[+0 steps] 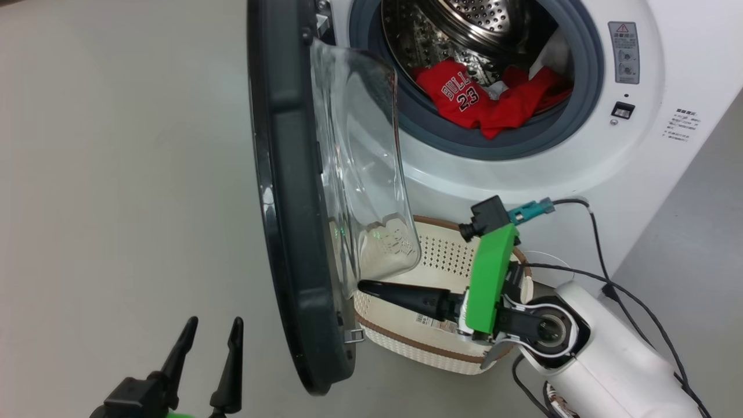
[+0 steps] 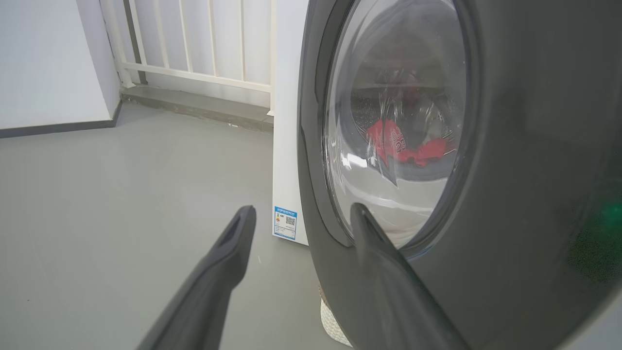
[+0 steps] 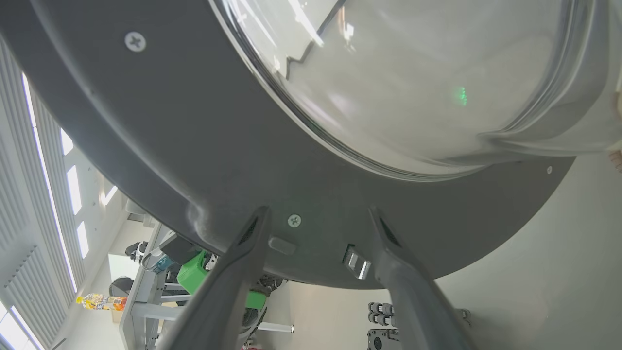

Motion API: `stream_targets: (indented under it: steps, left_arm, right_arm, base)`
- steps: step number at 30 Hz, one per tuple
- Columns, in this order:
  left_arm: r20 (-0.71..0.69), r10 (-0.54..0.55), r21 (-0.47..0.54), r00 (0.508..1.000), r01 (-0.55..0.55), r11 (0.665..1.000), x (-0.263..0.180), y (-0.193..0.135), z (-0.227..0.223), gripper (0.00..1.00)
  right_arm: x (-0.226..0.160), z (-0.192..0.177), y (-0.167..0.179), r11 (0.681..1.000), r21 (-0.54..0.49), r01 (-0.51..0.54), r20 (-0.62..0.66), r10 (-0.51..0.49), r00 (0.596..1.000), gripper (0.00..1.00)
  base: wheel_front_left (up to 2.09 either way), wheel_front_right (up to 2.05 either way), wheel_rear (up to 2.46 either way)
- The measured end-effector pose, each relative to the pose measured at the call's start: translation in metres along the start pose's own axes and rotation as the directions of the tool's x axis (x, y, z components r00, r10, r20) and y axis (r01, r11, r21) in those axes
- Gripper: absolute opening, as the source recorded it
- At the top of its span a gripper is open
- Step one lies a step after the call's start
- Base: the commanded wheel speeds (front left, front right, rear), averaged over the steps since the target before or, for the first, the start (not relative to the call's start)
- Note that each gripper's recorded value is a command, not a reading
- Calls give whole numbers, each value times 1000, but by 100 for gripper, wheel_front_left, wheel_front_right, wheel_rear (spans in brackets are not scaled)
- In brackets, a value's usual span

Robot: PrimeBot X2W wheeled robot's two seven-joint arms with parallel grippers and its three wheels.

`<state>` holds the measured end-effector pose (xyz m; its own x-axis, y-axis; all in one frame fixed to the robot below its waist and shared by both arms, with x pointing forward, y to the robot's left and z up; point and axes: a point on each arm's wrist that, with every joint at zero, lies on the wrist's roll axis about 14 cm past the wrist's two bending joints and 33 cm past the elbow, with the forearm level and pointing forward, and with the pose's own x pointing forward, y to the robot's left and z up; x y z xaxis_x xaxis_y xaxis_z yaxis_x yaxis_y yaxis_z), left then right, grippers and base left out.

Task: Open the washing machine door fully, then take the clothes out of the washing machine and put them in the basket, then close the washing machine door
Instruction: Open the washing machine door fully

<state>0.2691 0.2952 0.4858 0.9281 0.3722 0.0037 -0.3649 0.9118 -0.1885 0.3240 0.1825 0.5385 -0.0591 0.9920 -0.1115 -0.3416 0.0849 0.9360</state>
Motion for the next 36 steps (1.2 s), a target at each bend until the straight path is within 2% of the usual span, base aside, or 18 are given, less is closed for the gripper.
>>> stream_targets:
  steps: [8,16,29,36]
  left_arm:
    - [4,-6,-5,1000,6,1000,2,-1,0,100]
    - [5,-22,-3,1000,22,1000,5,-6,0,100]
    - [-6,-19,-3,1000,19,1000,-1,-3,-5,100]
    - [-16,-25,3,1000,25,1000,-3,-4,-8,100]
  right_arm:
    - [-22,0,-27,996,28,80,74,-82,994,100]
    - [-50,2,-57,983,43,179,183,-184,966,100]
    - [-97,-8,-103,939,111,324,336,-343,877,100]
    - [-116,-2,-118,911,74,407,438,-396,807,100]
  base:
    - [0,0,0]
    - [0,0,0]
    - [0,0,0]
    - [0,0,0]
